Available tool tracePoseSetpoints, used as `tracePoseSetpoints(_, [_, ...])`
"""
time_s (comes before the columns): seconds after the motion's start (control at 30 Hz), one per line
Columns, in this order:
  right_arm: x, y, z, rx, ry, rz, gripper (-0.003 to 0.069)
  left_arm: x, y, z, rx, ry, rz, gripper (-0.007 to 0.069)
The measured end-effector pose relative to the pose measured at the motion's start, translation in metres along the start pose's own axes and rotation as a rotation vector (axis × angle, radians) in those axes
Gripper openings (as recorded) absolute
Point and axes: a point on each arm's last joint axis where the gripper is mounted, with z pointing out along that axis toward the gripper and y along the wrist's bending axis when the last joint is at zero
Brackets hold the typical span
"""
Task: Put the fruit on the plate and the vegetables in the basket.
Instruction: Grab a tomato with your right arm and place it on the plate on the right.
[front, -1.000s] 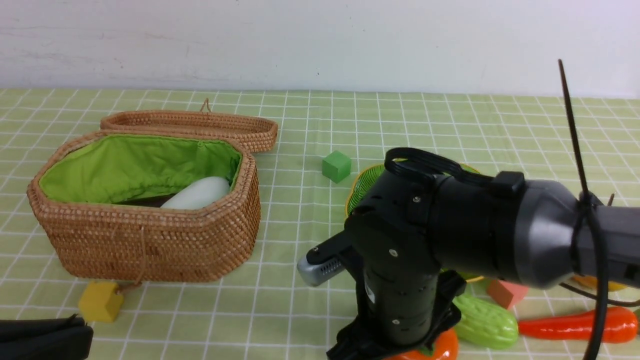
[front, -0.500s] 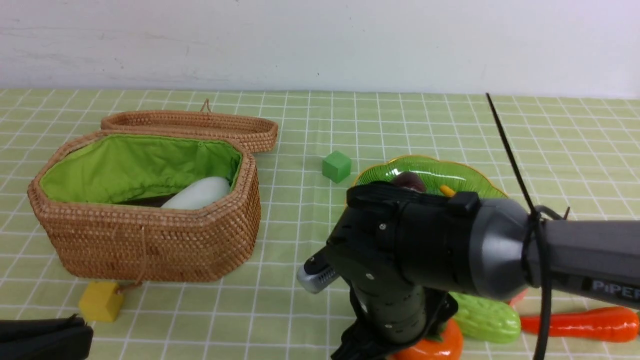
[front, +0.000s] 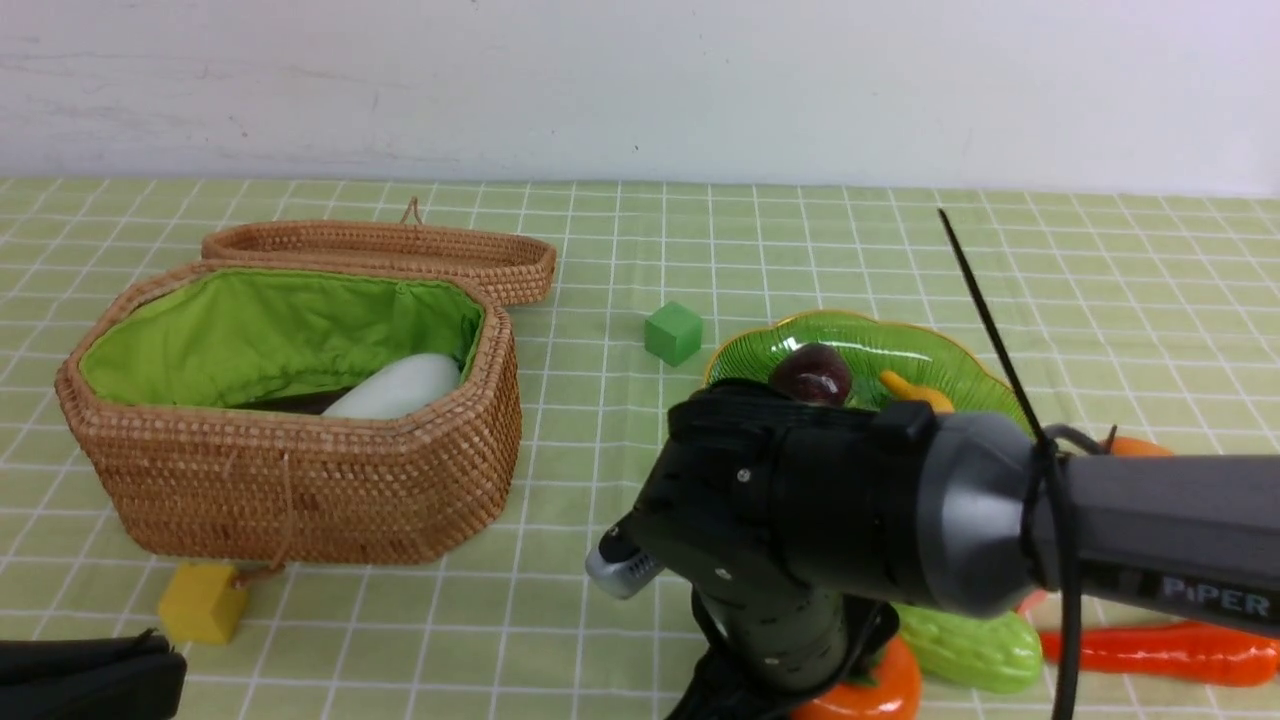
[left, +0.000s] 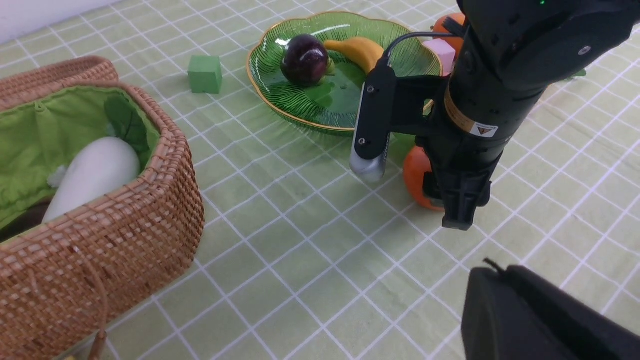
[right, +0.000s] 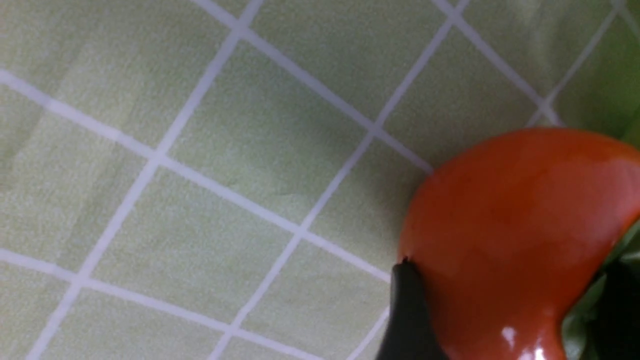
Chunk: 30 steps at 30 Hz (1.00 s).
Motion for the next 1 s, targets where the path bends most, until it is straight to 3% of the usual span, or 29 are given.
tracePoseSetpoints(0.17, [0.003, 0.004, -0.004, -0.009, -0.012, -0.011, 0.0428, 0.0, 0.0, 0.0, 0.0, 0.001, 0.0, -0.0008])
tracePoseSetpoints(0.33, [0.011, 0.01, -0.02, -0.117, -0.026, 0.03, 0.0416, 0.001, 0.0, 0.0, 0.0, 0.005, 0.0, -0.0008])
tracePoseSetpoints(0.77, [0.012, 0.006, -0.037, -0.143, -0.066, 0.042, 0.0413, 0.001, 0.0, 0.0, 0.0, 0.006, 0.0, -0.0002])
tracePoseSetpoints(0.87, [0.006, -0.002, -0.061, -0.143, -0.134, 0.049, 0.0413, 0.001, 0.0, 0.0, 0.0, 0.006, 0.0, -0.0002])
tracePoseSetpoints(0.97, [-0.008, -0.027, -0.082, -0.126, -0.213, 0.095, 0.0413, 0.0, 0.0, 0.0, 0.001, 0.003, 0.005, -0.0002])
tracePoseSetpoints(1.0, [-0.017, -0.05, -0.088, -0.11, -0.25, 0.138, 0.0413, 0.0, 0.0, 0.0, 0.005, -0.005, 0.016, -0.0002])
